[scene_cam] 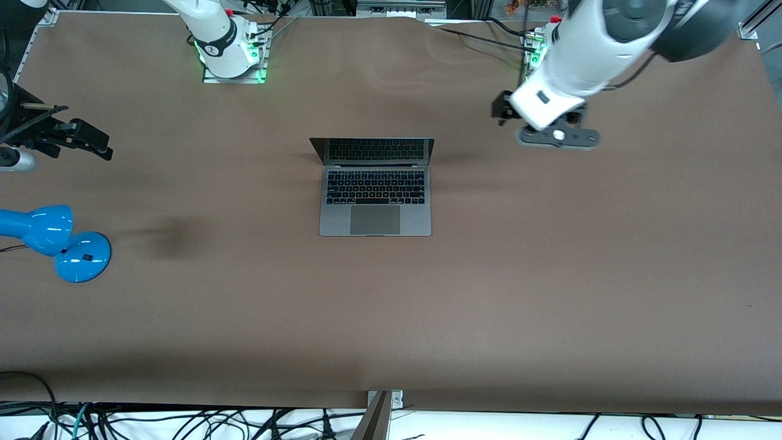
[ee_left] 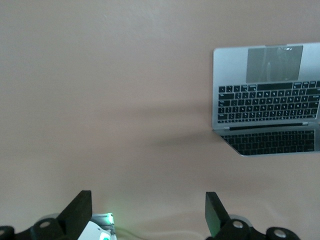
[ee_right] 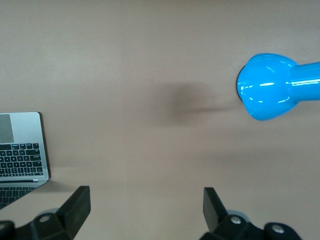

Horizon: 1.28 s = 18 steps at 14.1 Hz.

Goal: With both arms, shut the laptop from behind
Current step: 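Move the left gripper toward the laptop screen's back edge, then lower the left gripper behind the screen while the right gripper approaches it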

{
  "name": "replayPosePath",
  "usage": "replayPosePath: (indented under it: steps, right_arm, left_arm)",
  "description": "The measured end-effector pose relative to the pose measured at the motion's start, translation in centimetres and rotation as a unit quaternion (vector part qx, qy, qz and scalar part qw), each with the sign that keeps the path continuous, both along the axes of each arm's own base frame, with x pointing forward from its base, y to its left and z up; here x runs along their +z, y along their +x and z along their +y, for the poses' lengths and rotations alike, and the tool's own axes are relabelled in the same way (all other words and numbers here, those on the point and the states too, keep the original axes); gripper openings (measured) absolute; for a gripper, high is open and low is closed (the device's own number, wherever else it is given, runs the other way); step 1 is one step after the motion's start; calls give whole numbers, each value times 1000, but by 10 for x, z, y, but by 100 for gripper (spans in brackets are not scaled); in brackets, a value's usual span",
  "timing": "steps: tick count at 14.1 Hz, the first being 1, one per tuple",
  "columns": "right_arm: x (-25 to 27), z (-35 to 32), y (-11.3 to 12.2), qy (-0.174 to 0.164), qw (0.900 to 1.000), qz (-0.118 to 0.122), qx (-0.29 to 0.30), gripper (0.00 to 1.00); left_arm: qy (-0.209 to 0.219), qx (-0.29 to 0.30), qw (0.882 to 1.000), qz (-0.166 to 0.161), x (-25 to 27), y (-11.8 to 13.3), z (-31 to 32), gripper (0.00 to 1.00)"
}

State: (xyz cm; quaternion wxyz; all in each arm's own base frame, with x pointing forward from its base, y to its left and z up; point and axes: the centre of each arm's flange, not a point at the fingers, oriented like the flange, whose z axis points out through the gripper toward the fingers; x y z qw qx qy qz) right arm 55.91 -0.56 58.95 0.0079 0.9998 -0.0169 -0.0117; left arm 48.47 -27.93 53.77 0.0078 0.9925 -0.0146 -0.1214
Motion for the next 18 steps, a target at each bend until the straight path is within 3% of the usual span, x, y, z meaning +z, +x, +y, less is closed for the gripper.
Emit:
replayPosePath:
  steps: [5, 10, 12, 15, 16, 18]
  right_arm:
    - [-1, 1, -1, 0, 1000, 7, 0, 100]
    - [-6, 25, -6, 0, 999, 29, 26, 100]
    - [-16, 53, -12, -2, 997, 64, 50, 100]
    - [-45, 98, -28, -9, 985, 148, 89, 100]
    - [-54, 114, -32, -11, 982, 162, 102, 100]
    - [-69, 151, -43, -11, 978, 179, 107, 100]
  left_arm:
    - [-29, 46, 995, 89, -38, -20, -50, 100]
    - [7, 72, 988, 135, -69, -57, -109, 99]
    - [16, 70, 987, 142, -76, -69, -125, 97]
    - [19, 70, 986, 150, -86, -72, -132, 91]
    - [19, 77, 985, 150, -89, -69, -133, 85]
    - [21, 100, 983, 150, -95, -66, -136, 63]
